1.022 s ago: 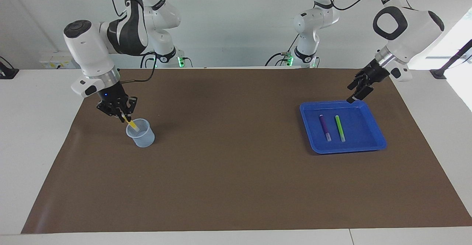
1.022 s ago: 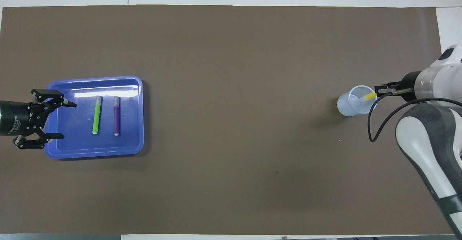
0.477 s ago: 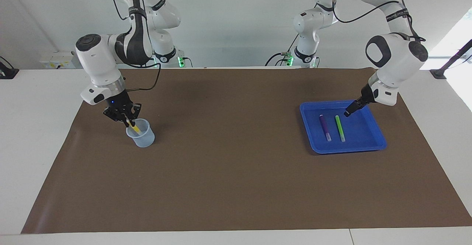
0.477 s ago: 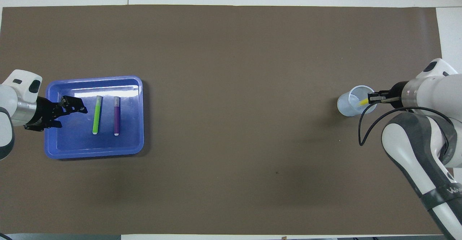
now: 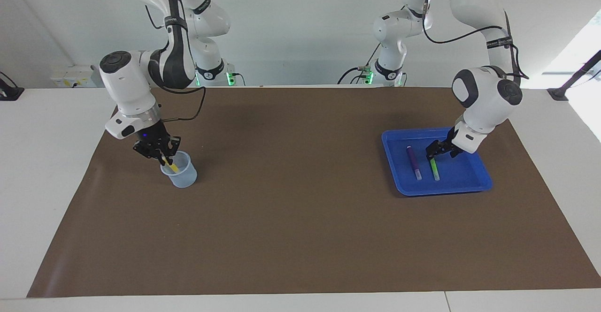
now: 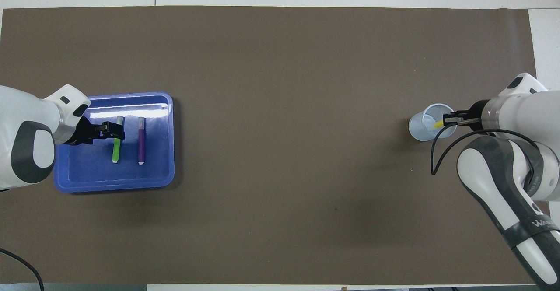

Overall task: Transfer and insert pens with both arms
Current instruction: 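Drop the yellow pen into the cup while the left gripper grasps green pen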

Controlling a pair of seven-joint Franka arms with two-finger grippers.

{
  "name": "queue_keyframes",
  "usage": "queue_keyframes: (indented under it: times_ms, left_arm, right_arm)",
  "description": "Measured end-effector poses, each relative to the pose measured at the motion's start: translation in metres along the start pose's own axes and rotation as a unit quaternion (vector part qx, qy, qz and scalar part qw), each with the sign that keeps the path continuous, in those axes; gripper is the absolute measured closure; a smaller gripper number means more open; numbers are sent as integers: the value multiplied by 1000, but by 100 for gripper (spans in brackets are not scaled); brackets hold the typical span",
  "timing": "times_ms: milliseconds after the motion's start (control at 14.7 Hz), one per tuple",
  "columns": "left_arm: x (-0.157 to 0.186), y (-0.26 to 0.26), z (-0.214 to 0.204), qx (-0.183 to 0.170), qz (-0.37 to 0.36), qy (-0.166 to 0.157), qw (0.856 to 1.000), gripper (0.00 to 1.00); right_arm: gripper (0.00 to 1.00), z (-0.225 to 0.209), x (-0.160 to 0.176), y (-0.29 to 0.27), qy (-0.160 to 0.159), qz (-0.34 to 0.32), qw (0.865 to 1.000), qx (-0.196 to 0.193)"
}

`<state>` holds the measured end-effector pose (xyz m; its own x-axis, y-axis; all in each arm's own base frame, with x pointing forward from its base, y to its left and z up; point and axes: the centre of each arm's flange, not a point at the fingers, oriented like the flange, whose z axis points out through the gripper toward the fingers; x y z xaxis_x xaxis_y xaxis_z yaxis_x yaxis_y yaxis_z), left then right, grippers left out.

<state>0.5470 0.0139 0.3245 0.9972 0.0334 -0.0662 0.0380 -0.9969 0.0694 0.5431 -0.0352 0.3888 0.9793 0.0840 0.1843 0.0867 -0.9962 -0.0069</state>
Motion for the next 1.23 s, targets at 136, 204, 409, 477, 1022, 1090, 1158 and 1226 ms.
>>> queue_keyframes:
  times_ms: [136,204,409,477,1022,1090,1158,1226]
  left_arm:
    - [1,5,11,8,24,-8,1000,13]
    - [1,5,15,9,34,-12,999,13]
    - [2,3,18,8,47,-14,999,22]
    - [2,3,20,8,49,-16,999,26]
    - [5,1,23,8,50,-12,999,64]
    - [5,1,22,8,50,-11,999,76]
    - [5,1,22,8,50,-11,999,83]
    - [5,0,22,8,50,-11,999,83]
  right_arm:
    - [77,1,0,0,0,0,1000,0]
    - [64,1,0,0,0,0,1000,0]
    - [34,-1,1,0,1,0,1000,0]
    - [22,-2,2,1,3,1,1000,-1]
    - [0,-55,33,3,4,16,1000,2]
    - [0,-66,37,3,0,26,1000,4]
    - [0,-77,42,2,-5,36,999,5]
    - [0,-89,46,1,-12,43,999,5]
